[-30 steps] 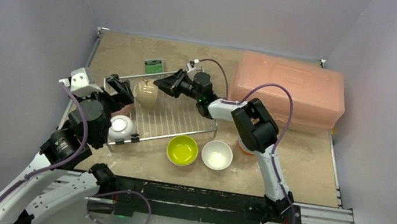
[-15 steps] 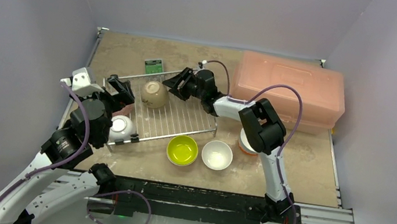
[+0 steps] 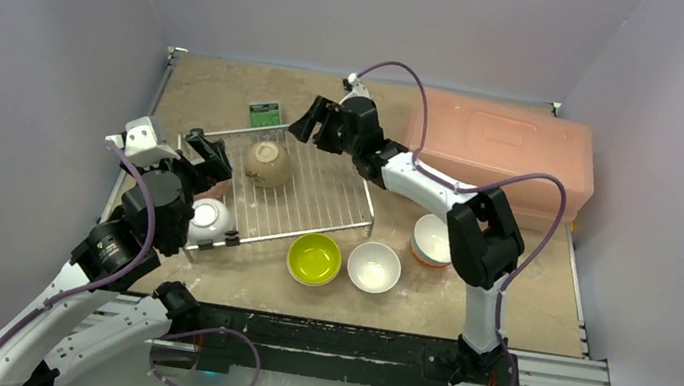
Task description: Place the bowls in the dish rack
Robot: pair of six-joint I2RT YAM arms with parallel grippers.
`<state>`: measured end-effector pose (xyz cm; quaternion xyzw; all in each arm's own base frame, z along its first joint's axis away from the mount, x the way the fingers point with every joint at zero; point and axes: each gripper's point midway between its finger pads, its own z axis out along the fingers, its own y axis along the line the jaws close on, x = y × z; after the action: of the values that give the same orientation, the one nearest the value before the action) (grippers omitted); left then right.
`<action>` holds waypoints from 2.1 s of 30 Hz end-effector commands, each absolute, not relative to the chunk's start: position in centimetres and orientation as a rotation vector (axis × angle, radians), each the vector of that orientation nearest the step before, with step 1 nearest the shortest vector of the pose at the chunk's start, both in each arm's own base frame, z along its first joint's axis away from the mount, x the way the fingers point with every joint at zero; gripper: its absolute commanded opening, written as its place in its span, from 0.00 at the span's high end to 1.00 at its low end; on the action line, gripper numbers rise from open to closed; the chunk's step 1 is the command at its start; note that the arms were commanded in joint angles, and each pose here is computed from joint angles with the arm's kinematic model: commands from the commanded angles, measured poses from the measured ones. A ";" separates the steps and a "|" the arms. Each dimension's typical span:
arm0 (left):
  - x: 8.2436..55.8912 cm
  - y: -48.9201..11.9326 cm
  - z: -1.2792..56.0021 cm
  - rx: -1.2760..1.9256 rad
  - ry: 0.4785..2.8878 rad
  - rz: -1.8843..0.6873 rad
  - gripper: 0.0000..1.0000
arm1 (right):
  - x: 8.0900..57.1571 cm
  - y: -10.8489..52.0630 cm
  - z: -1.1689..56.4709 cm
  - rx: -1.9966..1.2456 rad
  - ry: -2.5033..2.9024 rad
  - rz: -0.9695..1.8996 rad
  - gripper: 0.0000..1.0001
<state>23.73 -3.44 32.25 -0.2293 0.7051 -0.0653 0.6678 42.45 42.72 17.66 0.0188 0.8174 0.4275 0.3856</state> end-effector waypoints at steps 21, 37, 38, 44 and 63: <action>23.9 -3.3 33.7 -0.517 1.565 -0.149 0.11 | 38.5 47.8 12.7 -1.156 1.739 0.603 0.40; 24.5 -4.0 33.4 -0.487 1.586 -0.132 0.11 | 39.2 52.1 13.9 -1.284 1.513 0.713 0.43; 24.5 -4.0 33.4 -0.487 1.585 -0.134 0.11 | 39.1 52.2 13.7 -1.295 1.511 0.717 0.44; 24.7 -4.2 33.6 -0.479 1.587 -0.133 0.10 | 39.6 52.8 14.0 -1.235 1.496 0.739 0.44; 25.0 -4.7 33.3 -0.466 1.603 -0.133 0.10 | 40.7 54.5 14.5 -1.162 1.505 0.795 0.48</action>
<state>25.00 -4.72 31.12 -0.2017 0.7281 -0.0437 0.6536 40.13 53.68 11.28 -0.4955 0.6450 0.3173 0.4877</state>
